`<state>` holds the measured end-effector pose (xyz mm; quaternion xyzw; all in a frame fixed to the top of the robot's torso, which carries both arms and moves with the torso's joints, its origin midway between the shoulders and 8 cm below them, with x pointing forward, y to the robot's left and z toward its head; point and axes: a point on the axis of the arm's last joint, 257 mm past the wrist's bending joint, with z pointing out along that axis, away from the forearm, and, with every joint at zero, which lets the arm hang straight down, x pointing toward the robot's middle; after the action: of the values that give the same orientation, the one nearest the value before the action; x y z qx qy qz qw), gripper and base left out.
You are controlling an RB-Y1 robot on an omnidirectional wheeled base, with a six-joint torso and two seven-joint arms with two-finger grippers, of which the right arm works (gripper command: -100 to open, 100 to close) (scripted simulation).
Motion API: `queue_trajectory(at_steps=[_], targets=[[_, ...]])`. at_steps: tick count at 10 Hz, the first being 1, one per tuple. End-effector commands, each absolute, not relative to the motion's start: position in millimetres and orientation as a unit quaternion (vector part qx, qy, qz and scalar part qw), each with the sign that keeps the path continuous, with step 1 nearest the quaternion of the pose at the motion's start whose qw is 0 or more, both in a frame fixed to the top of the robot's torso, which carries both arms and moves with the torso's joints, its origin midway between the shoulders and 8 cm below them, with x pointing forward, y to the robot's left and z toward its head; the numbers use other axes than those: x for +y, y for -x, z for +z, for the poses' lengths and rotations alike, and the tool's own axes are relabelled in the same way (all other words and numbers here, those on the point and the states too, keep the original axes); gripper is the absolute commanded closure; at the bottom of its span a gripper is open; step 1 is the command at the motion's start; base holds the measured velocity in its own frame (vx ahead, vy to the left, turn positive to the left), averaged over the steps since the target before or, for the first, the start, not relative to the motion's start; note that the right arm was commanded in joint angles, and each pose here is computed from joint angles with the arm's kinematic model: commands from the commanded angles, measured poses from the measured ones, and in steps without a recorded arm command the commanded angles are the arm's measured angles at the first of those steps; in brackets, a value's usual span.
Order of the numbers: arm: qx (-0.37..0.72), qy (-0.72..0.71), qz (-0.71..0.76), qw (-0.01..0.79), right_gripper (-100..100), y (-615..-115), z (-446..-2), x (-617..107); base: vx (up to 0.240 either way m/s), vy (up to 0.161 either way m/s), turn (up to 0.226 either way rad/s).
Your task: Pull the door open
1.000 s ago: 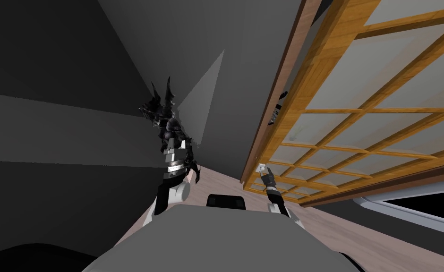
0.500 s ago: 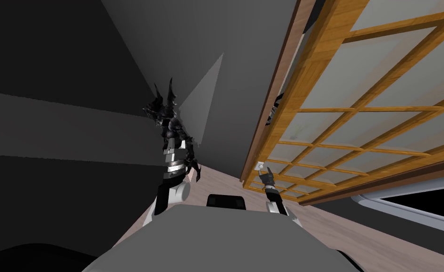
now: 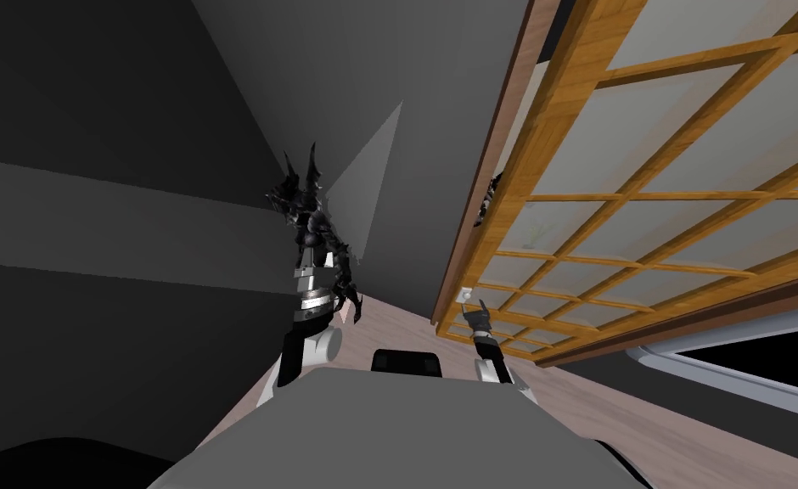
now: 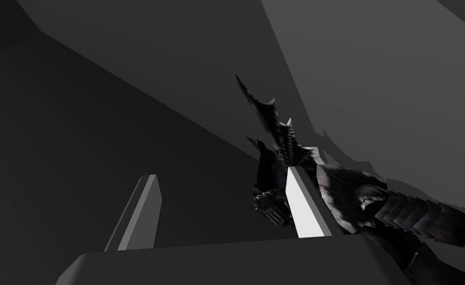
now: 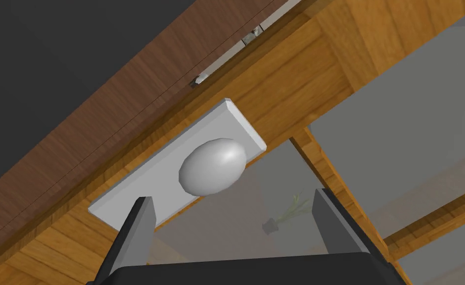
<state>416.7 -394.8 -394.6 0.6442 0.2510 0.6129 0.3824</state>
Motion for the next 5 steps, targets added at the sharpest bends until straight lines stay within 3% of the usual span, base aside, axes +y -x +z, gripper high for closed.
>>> queue_trajectory(at_steps=[1, 5], targets=[[0.228, -0.654, 0.624, 0.362, -100, -420.3, -395.5, -391.2, -0.080, -0.016, 0.036], [0.186, -0.669, 0.643, 0.324, -100, -425.7, -396.1, -386.3, -0.052, -0.016, 0.018]])
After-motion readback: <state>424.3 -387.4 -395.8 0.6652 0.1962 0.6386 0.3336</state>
